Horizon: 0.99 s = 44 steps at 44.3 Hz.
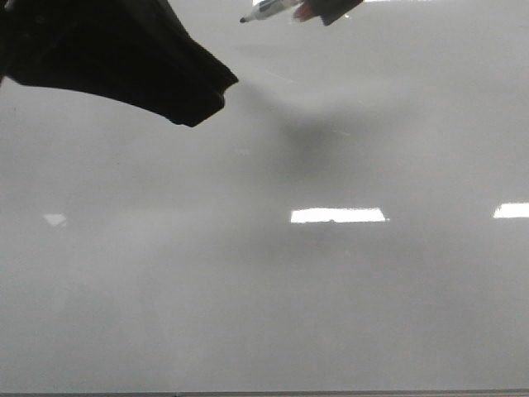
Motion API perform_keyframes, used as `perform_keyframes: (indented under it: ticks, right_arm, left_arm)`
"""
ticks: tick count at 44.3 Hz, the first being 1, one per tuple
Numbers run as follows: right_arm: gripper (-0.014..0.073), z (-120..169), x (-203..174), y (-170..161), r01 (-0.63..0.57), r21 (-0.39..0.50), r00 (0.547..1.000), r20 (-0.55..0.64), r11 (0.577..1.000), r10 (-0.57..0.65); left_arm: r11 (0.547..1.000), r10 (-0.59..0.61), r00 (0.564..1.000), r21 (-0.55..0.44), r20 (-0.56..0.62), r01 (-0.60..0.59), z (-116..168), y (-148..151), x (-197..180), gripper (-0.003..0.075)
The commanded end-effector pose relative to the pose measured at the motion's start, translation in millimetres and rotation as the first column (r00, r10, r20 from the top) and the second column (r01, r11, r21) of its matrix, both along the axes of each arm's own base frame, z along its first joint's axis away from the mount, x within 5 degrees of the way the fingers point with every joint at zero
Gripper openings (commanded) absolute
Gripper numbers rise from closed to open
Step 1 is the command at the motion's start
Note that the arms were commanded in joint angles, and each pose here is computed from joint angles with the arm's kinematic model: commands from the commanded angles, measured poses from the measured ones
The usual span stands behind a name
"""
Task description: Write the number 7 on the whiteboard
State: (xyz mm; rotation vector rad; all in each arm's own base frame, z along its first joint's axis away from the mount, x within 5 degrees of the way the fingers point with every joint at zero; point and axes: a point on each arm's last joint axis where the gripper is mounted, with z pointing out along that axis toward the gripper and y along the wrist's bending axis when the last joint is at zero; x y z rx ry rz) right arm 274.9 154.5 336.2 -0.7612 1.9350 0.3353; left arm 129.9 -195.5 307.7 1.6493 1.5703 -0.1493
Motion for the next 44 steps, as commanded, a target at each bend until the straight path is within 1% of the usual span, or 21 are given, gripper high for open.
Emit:
perform_keyframes:
  ticks: [1,12,25,35,44]
  right_arm:
    - [-0.0067,23.1,11.9,1.9,0.04,0.076,0.995,0.089,0.996,-0.047]
    - [-0.0067,14.8,26.0,4.7,0.068,0.074,0.993,0.094,0.995,-0.075]
    - [-0.0067,14.5,27.5,2.9,0.075,0.075,0.992,0.096,0.994,-0.082]
    - [-0.0067,12.7,34.2,-12.7,0.117,0.067,0.99,0.074,0.991,-0.122]
    - [-0.0058,11.1,37.7,-40.9,0.173,0.047,0.985,0.021,0.984,-0.174]
  left_arm:
    - [0.995,-0.002,0.998,-0.095,0.056,0.007,20.0,-2.2,0.3,-0.002]
    - [0.995,-0.002,0.998,-0.095,0.056,0.007,20.0,-2.2,0.3,-0.002]
    - [0.995,-0.002,0.998,-0.095,0.056,0.007,20.0,-2.2,0.3,-0.002]
    - [0.995,-0.002,0.998,-0.095,0.056,0.007,20.0,-2.2,0.3,-0.002]
    - [0.995,-0.002,0.998,-0.095,0.056,0.007,20.0,-2.2,0.3,-0.002]
